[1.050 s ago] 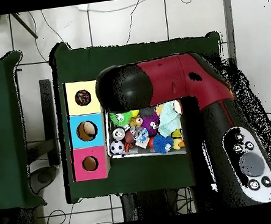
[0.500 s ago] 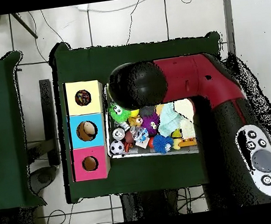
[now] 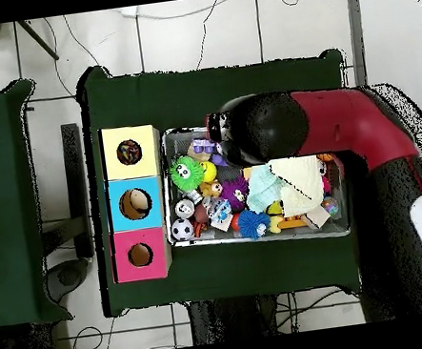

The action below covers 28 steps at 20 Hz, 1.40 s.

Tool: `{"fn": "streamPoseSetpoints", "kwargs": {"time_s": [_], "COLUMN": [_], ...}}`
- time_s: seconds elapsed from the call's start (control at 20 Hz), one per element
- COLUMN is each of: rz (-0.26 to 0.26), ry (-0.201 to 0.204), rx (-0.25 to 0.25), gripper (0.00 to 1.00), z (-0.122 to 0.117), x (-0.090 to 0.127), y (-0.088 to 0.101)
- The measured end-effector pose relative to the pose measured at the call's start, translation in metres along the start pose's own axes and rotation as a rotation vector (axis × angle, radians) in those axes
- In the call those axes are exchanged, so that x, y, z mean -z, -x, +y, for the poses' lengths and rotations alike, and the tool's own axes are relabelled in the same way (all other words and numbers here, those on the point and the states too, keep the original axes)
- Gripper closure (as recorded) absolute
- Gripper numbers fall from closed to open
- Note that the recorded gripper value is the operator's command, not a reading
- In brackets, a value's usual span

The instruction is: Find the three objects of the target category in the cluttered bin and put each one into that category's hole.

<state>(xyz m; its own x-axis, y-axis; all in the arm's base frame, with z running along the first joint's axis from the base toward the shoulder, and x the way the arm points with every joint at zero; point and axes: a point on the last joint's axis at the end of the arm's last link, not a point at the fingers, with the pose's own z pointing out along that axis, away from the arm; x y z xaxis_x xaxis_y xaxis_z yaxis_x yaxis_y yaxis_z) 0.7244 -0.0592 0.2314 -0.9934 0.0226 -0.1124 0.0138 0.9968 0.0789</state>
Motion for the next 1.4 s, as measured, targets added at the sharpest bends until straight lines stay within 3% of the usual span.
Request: {"fn": "streamPoseSetpoints", "kwargs": {"time_s": [0.45,0.65,0.85,1.05,1.1,1.3,1.4], "rz": [0.018,0.038,0.052,0.069,0.061,0.023,-0.028], "ry": [0.010,0.009,0.006,-0.003,-0.010,-0.021,-0.030], "rx": [-0.147,-0.200,-0.219,-0.217,-0.203,-0.172,-0.142], "gripper": [0.00,0.00,0.00,0.00,0.00,0.00,0.00], "z": [-0.108,-0.159,-0.180,-0.198,-0.201,-0.199,-0.195], "x": [-0.013,-0.027,-0.039,-0.070,-0.088,-0.114,-0.135], "y": [-0.019,-0.039,-0.050,-0.067,-0.072,-0.078,-0.082]}}
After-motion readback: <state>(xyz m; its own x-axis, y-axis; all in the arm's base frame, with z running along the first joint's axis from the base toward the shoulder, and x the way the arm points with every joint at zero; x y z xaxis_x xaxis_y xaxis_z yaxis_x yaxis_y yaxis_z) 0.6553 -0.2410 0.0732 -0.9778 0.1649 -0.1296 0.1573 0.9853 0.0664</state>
